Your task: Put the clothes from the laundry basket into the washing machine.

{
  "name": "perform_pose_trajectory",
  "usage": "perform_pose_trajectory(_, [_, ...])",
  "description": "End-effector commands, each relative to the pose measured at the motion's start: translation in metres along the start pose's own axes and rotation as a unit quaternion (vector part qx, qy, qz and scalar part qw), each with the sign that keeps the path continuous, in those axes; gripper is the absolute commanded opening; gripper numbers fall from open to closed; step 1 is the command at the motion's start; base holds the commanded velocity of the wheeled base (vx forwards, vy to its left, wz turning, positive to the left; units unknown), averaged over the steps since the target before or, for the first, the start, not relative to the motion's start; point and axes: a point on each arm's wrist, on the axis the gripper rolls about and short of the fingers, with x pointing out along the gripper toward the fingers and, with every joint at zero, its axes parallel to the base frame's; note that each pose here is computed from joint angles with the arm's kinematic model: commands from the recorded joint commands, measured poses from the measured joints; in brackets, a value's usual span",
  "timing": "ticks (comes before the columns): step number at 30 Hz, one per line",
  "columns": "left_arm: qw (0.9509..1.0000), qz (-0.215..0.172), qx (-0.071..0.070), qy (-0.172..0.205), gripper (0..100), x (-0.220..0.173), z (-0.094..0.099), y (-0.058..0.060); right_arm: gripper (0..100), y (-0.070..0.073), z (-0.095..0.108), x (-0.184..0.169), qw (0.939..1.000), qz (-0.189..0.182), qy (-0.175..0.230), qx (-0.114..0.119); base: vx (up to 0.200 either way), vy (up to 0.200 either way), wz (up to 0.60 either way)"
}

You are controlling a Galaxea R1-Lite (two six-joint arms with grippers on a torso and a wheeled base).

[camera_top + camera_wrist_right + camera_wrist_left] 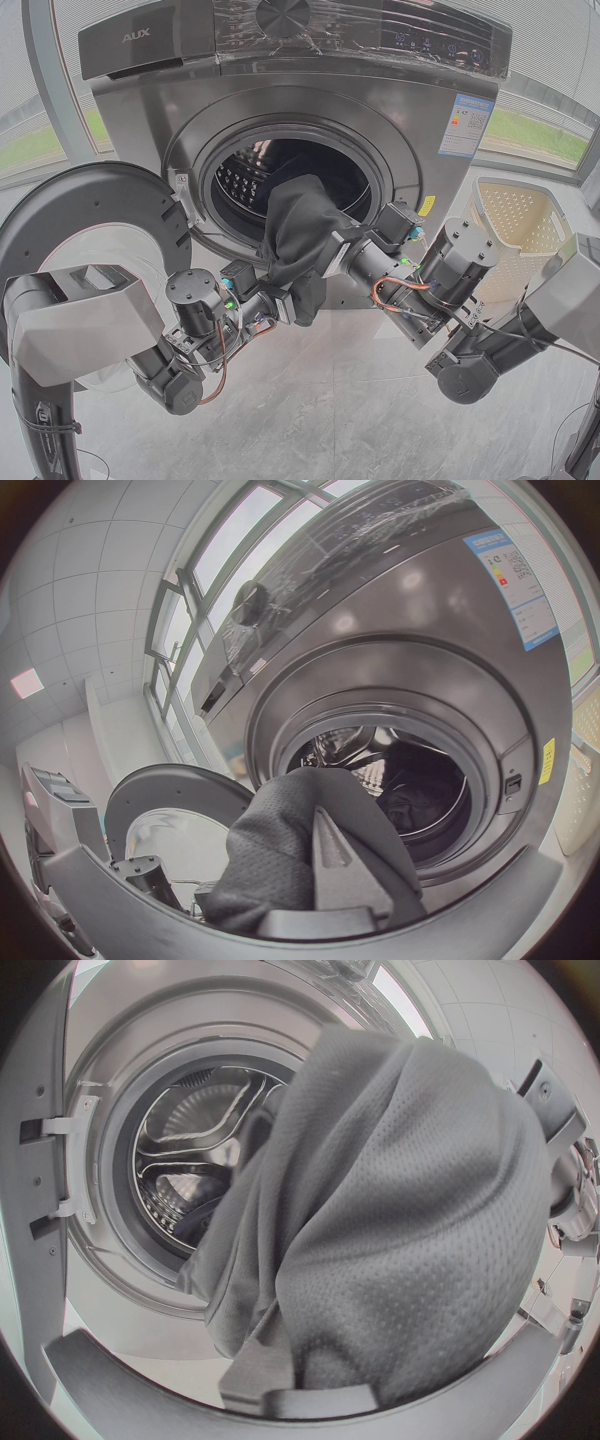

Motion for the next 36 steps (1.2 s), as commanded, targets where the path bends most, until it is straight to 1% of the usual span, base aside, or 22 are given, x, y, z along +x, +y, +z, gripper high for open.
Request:
perform_pose_trajectory(1, [0.9998, 0.014, 0.005, -0.009, 0, -0.002, 0.007, 0.011, 0, -0.018, -0.001, -0.006, 0.9996, -0.024, 0.012, -0.006, 0.000, 0.000, 0.00])
perform_pose_trajectory(2, [0.9997, 0.015, 0.004, -0.017, 0, -0.003, 0.013, 0.011, 0, -0.024, -0.004, -0.009, 0.9993, -0.032, 0.019, -0.008, 0.000, 0.000, 0.00])
perform_pose_trajectory(3, [0.9997, 0.015, 0.004, -0.019, 0, -0.004, 0.014, 0.011, 0, -0.025, -0.004, -0.009, 0.9992, -0.034, 0.021, -0.009, 0.000, 0.000, 0.00])
perform_pose_trajectory(4, [0.9994, 0.015, 0.003, -0.031, 0, -0.005, 0.023, 0.011, 0, -0.032, -0.007, -0.013, 0.9986, -0.043, 0.030, -0.011, 0.000, 0.000, 0.00])
perform_pose_trajectory(6, [0.9994, 0.015, 0.003, -0.031, 0, -0.005, 0.023, 0.011, 0, -0.032, -0.007, -0.013, 0.9986, -0.043, 0.030, -0.011, 0.000, 0.000, 0.00])
perform_pose_trajectory(7, [0.9988, 0.010, 0.002, -0.048, 0, -0.009, 0.038, 0.007, 0, -0.040, -0.012, -0.018, 0.9978, -0.052, 0.040, -0.014, 0.000, 0.000, 0.00])
perform_pose_trajectory(9, [0.9981, 0.005, 0.002, -0.061, 0, -0.014, 0.050, 0.001, 0, -0.040, -0.016, -0.022, 0.9973, -0.053, 0.050, -0.009, 0.000, 0.000, 0.00])
perform_pose_trajectory(15, [0.9970, -0.010, -0.002, -0.077, 0, -0.030, 0.071, -0.012, 0, -0.036, -0.022, -0.027, 0.9967, -0.050, 0.064, -0.007, 0.000, 0.000, 0.00])
perform_pose_trajectory(16, [0.9968, -0.011, -0.003, -0.079, 0, -0.033, 0.073, -0.012, 0, -0.036, -0.022, -0.027, 0.9967, -0.049, 0.064, -0.007, 0.000, 0.000, 0.00])
perform_pose_trajectory(18, [0.9965, -0.017, -0.012, -0.081, 0, -0.041, 0.079, -0.017, 0, -0.034, -0.021, -0.029, 0.9972, -0.044, 0.060, -0.007, 0.000, 0.000, 0.00])
perform_pose_trajectory(20, [0.9964, -0.018, -0.013, -0.081, 0, -0.046, 0.082, -0.018, 0, -0.032, -0.019, -0.029, 0.9976, -0.040, 0.056, -0.005, 0.000, 0.000, 0.00])
perform_pose_trajectory(21, [0.9965, -0.018, -0.013, -0.081, 0, -0.047, 0.082, -0.018, 100, -0.031, -0.019, -0.029, 0.9976, -0.039, 0.056, -0.005, 0.000, 0.000, 0.00])
perform_pose_trajectory(23, [0.9967, -0.021, -0.013, -0.077, 0, -0.058, 0.085, -0.021, 100, -0.030, -0.014, -0.032, 0.9979, -0.036, 0.053, -0.005, 0.000, 0.000, 0.00])
perform_pose_trajectory(24, [0.9970, -0.023, -0.012, -0.072, 0, -0.063, 0.085, -0.023, 100, -0.030, -0.014, -0.038, 0.9971, -0.036, 0.065, -0.009, 0.000, 0.000, 0.00])
perform_pose_trajectory(25, [0.9974, -0.028, -0.007, -0.066, 0, -0.069, 0.085, -0.024, 100, -0.030, -0.018, -0.050, 0.9955, -0.035, 0.087, -0.014, 0.000, 0.000, 0.00])
perform_pose_trajectory(27, [0.9984, -0.034, -0.007, -0.044, 0, -0.087, 0.080, -0.028, 100, -0.024, -0.028, -0.076, 0.9898, -0.010, 0.139, -0.030, 0.000, 0.000, 0.00])
perform_pose_trajectory(29, [0.9985, -0.041, -0.004, -0.036, 0, -0.100, 0.080, -0.032, 100, -0.015, -0.033, -0.108, 0.9802, 0.030, 0.190, -0.047, 0.000, 0.000, 0.00])
perform_pose_trajectory(31, [0.9985, -0.046, -0.003, -0.031, 0, -0.105, 0.080, -0.034, 100, -0.004, -0.029, -0.131, 0.9741, 0.065, 0.211, -0.049, 0.000, 0.000, 0.00])
perform_pose_trajectory(32, [0.9987, -0.043, -0.002, -0.029, 0, -0.106, 0.079, -0.032, 100, -0.002, -0.028, -0.140, 0.9720, 0.070, 0.219, -0.049, 0.000, 0.000, 0.00])
perform_pose_trajectory(34, [0.9989, -0.038, -0.006, -0.028, 0, -0.106, 0.079, -0.030, 100, -0.002, -0.026, -0.152, 0.9686, 0.072, 0.232, -0.051, 0.000, 0.000, 0.00])
perform_pose_trajectory(35, [0.9988, -0.038, -0.006, -0.029, 0, -0.106, 0.079, -0.030, 100, -0.003, -0.026, -0.153, 0.9683, 0.072, 0.234, -0.051, 0.000, 0.000, 0.00])
perform_pose_trajectory(36, [0.9991, -0.030, -0.002, -0.029, 0, -0.106, 0.079, -0.027, 100, -0.005, -0.024, -0.167, 0.9644, 0.072, 0.249, -0.055, 0.000, 0.000, 0.00])
